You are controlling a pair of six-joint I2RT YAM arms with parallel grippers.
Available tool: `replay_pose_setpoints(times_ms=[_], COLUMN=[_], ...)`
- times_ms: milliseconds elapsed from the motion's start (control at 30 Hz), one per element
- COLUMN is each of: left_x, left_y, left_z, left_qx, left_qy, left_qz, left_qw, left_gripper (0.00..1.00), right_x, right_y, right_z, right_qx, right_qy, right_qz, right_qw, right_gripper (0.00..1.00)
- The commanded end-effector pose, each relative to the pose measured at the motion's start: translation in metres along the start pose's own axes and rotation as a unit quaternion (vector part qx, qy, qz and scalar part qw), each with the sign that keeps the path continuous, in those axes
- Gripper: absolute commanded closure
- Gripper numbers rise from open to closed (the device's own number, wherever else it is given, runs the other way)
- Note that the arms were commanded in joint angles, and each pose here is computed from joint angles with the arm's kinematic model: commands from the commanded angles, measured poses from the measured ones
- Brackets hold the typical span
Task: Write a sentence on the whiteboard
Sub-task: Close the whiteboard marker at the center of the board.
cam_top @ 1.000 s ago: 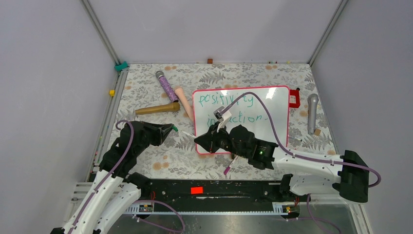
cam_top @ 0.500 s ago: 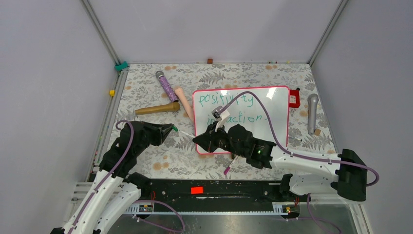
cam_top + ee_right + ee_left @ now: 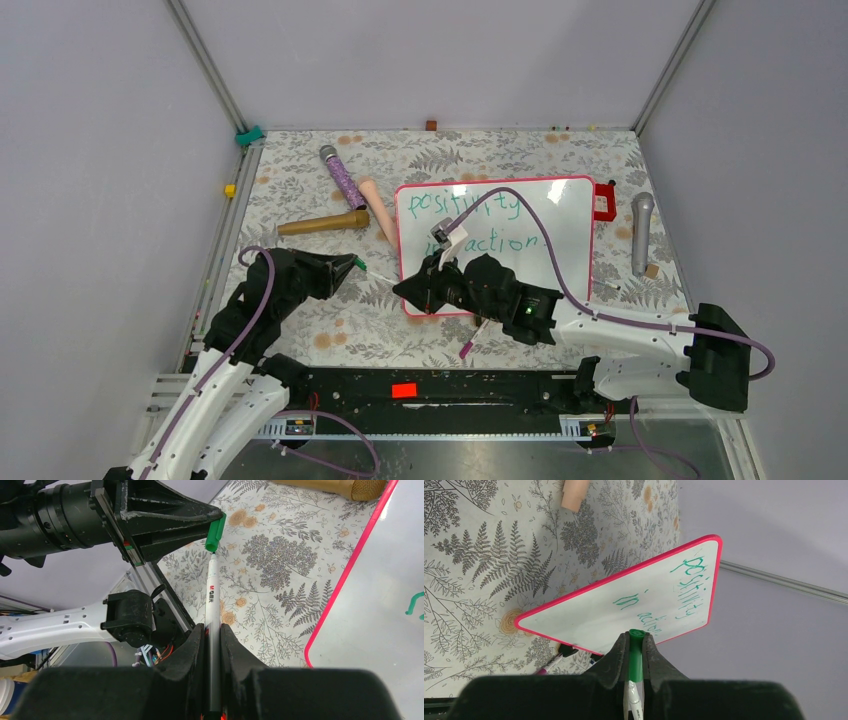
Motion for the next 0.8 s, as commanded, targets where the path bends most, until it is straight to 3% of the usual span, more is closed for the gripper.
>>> replay_pose_setpoints(times_ms=[0, 767], left_x=[-0.0014, 0.0009], left_y=[-0.0059, -0.0043], left_z=[0.004, 0.0071], left_qx=[0.051, 0.051], left_qy=[0.014, 0.023], left_qz=[0.006, 0.009], left_qw=[0.999, 0.998], left_gripper=[1.0, 1.0], right_x=[-0.0001, -0.0049], right_y=[0.0286, 0.0257], right_z=[-0.0291, -0.0351], right_qx=[-0.007, 0.006], right_qy=[-0.041, -0.05], right_qz=[-0.041, -0.027], right_qw=[0.998, 0.998], right_gripper=[1.0, 1.0])
Point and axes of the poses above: each gripper's point midway between its finger pads, its own x axis back along the fingers, its own y axis along the line the jaws close on, z = x × y, the point moved 1 cm from there along x, back along the fingers, and after that the axes turned 3 degrees about -x, right-handed, at the moved point
